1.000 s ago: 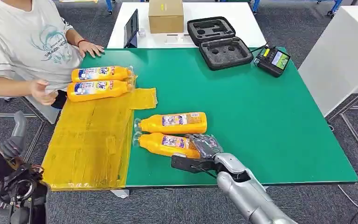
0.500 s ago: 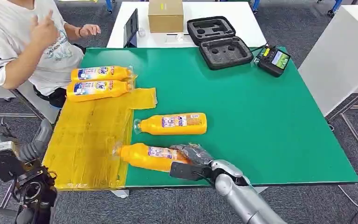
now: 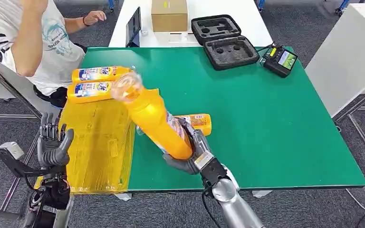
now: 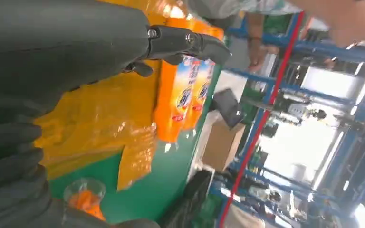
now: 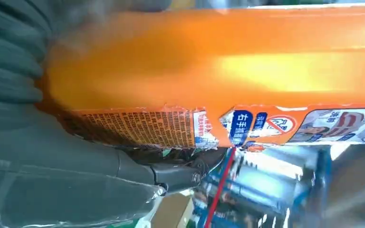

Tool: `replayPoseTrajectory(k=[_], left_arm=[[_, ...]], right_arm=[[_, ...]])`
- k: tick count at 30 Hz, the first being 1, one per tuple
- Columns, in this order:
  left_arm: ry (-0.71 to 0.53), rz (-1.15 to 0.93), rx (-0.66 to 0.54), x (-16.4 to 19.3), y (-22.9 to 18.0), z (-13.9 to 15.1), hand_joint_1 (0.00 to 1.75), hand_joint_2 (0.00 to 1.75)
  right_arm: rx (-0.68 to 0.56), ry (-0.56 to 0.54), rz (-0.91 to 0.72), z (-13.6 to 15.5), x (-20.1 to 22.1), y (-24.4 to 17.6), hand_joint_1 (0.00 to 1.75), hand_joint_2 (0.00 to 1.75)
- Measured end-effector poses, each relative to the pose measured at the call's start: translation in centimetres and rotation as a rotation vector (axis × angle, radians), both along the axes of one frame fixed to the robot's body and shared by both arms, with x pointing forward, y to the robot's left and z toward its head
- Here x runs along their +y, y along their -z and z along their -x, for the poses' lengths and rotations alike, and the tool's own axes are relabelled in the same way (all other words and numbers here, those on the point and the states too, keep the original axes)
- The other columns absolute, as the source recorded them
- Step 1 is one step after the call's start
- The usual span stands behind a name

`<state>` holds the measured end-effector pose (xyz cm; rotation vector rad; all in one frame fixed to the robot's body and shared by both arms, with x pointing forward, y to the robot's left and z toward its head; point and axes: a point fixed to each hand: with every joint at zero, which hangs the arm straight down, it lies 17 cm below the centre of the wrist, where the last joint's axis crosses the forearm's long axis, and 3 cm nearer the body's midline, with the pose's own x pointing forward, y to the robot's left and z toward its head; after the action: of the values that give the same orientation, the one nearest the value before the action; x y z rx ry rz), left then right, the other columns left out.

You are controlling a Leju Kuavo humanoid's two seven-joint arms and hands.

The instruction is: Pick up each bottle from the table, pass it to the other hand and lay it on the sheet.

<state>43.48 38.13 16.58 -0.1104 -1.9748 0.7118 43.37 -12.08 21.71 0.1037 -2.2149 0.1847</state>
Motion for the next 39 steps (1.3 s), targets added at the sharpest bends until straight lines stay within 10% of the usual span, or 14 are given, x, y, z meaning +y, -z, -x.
replayPoseTrajectory(k=[8, 25, 39], left_arm=[[0.17, 0.09, 0.005, -2.2, 1.2, -0.8, 0.0, 1.75], [0.642, -0.123, -0.028, -20.7, -1.9, -0.3, 0.0, 1.75], [0.789, -0.118, -0.063, -25.4, -3.2, 0.6, 0.0, 1.75]], right_arm=[[0.01, 0.114, -0.121, -0.3, -2.9, -0.8, 1.75, 1.75], [0.187, -0.036, 0.007, -1.4, 5.3, 5.9, 1.75, 1.75], [0.233, -0.125, 0.088, -0.6, 9.4, 7.8, 1.75, 1.75]])
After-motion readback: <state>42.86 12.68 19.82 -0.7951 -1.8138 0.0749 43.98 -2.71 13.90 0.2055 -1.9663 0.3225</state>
